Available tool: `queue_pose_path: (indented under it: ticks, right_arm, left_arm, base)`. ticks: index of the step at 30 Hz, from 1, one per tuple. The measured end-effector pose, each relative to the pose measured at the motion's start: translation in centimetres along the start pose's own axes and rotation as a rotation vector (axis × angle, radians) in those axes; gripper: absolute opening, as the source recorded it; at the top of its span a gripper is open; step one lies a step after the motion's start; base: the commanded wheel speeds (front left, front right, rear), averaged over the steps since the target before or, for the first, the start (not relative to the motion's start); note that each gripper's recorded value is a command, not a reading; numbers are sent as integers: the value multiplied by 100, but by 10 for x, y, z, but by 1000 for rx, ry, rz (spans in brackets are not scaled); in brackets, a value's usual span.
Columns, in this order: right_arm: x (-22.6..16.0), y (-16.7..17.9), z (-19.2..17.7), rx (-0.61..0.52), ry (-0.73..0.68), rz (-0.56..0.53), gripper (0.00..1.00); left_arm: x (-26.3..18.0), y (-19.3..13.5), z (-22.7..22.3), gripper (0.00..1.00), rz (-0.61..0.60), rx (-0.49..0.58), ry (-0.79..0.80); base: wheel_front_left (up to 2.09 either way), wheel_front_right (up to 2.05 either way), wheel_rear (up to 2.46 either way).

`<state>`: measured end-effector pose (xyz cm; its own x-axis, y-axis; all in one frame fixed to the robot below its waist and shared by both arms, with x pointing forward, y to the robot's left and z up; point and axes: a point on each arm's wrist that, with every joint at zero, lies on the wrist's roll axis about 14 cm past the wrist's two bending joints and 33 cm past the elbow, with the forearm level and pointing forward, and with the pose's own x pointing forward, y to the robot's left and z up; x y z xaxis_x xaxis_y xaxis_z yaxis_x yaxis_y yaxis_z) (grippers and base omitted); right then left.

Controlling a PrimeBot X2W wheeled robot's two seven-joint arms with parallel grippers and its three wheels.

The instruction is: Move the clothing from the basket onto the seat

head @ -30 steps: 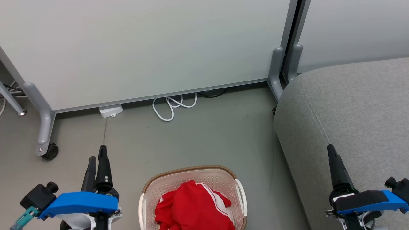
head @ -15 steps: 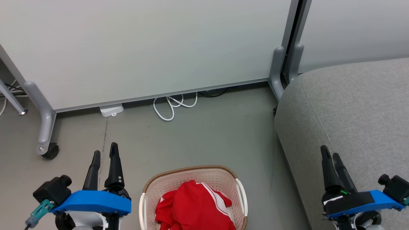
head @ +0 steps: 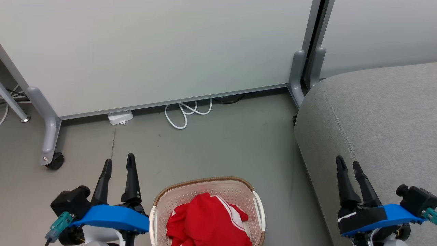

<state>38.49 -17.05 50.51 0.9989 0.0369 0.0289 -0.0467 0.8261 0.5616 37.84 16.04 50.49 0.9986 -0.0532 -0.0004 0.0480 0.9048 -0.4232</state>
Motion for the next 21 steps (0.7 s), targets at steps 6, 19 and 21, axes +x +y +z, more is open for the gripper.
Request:
queue_pose_path:
  ticks: [6, 19, 21]
  right_arm:
    - [0, 4, 0, -61, -5, 18, 100]
    - [1, 12, -3, -181, -7, 53, 100]
    - [1, 13, -3, -201, -9, 59, 100]
  left_arm:
    - [0, -4, 0, 100, -16, 69, -8]
    - [-1, -12, 0, 100, -50, 192, -27]
    - [-1, -14, 0, 100, -56, 209, -29]
  base:
    - [0, 0, 0]
    - [0, 0, 0]
    - [0, 0, 0]
